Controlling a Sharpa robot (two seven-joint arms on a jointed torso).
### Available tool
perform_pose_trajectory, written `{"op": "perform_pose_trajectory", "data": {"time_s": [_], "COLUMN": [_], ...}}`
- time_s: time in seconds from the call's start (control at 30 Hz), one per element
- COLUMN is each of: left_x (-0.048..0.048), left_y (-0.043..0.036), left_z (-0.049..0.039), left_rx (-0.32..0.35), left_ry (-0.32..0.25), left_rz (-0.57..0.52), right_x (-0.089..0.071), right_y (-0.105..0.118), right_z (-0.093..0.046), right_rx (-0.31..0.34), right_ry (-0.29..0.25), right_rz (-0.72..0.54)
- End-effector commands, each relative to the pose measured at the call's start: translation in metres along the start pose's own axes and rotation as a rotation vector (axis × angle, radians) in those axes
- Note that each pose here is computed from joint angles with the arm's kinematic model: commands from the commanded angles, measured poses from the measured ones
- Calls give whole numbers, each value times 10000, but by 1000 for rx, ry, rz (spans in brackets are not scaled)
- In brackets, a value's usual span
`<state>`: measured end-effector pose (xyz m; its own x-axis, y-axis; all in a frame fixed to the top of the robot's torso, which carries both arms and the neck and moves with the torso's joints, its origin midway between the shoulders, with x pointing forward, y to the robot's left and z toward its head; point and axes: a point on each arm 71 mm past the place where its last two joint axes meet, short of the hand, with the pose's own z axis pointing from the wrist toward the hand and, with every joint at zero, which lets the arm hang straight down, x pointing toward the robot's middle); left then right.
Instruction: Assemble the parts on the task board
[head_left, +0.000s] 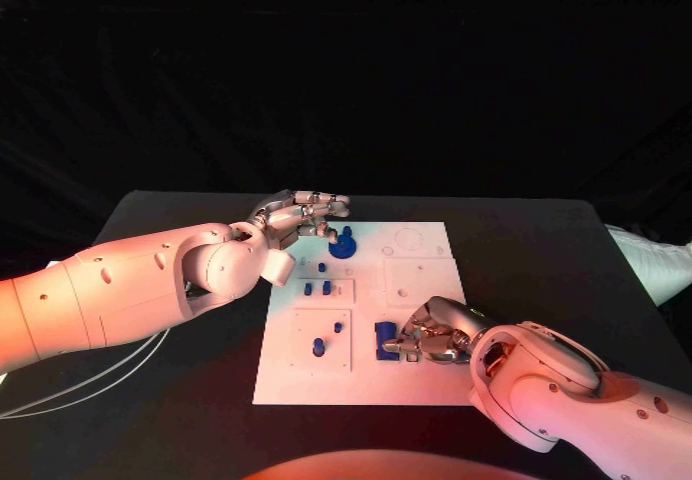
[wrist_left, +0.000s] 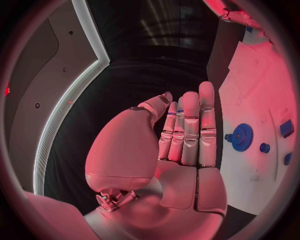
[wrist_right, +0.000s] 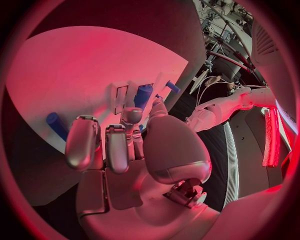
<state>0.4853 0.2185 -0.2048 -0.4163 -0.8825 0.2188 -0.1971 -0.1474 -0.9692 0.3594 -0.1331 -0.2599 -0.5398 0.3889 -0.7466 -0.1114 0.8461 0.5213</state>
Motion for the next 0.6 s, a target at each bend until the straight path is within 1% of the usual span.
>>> {"op": "perform_pose_trajectory", "data": {"time_s": [0.03, 0.17, 0.33, 0.4, 0.47, 0.6], "left_x": [25, 25, 24, 22, 19, 8], "left_y": [-6, -6, -6, -6, -6, -7], "left_z": [3, 3, 4, 3, 1, -4], "left_rx": [5, 5, 5, 5, 5, 5], "left_ry": [21, 21, 21, 21, 20, 17], "left_rz": [-4, -4, -4, -4, -4, -3], "right_x": [11, 5, -37, -79, -117, -272], "right_y": [17, 17, -4, -40, -77, -195], "right_z": [-5, -2, -21, -66, -106, -218], "right_rx": [-16, -19, -24, -30, -33, -34], "right_ry": [6, -3, -43, -64, -74, -99], "right_rz": [-40, -55, -35, 1, 30, 57]}}
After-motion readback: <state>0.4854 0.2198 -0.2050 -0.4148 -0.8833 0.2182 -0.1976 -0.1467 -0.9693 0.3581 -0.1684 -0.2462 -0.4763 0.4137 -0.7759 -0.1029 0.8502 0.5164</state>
